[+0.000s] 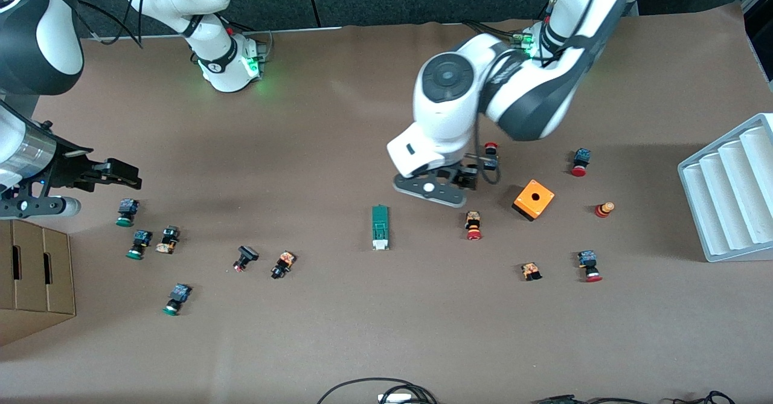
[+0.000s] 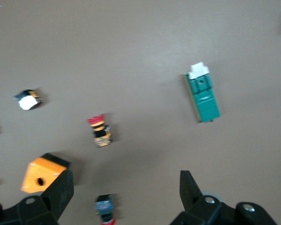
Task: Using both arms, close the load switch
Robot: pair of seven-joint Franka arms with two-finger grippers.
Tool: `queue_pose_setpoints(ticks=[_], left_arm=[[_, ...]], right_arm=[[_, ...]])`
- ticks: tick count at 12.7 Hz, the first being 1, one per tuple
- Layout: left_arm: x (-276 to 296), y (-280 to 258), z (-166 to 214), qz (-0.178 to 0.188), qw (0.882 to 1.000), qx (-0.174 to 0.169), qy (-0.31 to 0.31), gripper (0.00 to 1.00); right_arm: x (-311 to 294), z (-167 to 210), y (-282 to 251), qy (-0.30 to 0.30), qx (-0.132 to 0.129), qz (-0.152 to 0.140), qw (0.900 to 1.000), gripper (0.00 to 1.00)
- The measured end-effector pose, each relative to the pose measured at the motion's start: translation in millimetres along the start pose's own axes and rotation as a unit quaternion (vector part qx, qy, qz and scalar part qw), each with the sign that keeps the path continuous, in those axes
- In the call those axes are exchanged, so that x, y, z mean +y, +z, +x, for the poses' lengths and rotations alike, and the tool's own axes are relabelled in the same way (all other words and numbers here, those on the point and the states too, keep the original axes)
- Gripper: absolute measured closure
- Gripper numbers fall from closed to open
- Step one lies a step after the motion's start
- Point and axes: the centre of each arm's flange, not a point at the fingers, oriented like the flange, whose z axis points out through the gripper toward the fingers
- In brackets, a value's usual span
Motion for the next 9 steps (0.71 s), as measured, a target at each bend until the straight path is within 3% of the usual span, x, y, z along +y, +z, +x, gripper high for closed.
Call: queue_pose_setpoints(ticks=[6,9], left_arm=[[-110.3,-73.0,-11.8,0.007,0.999,0.026,-0.037,0.0],[-196.2,-85.2,-31.6,-0.03,0.999,0.014,-0.043,0.0]], right_arm=[[-1.5,1.6,3.4,0.0,-0.003,0.0,1.0,0.0],[-2.0,1.8,3.7,0.001,-0.003,0.0,1.0,0.0]])
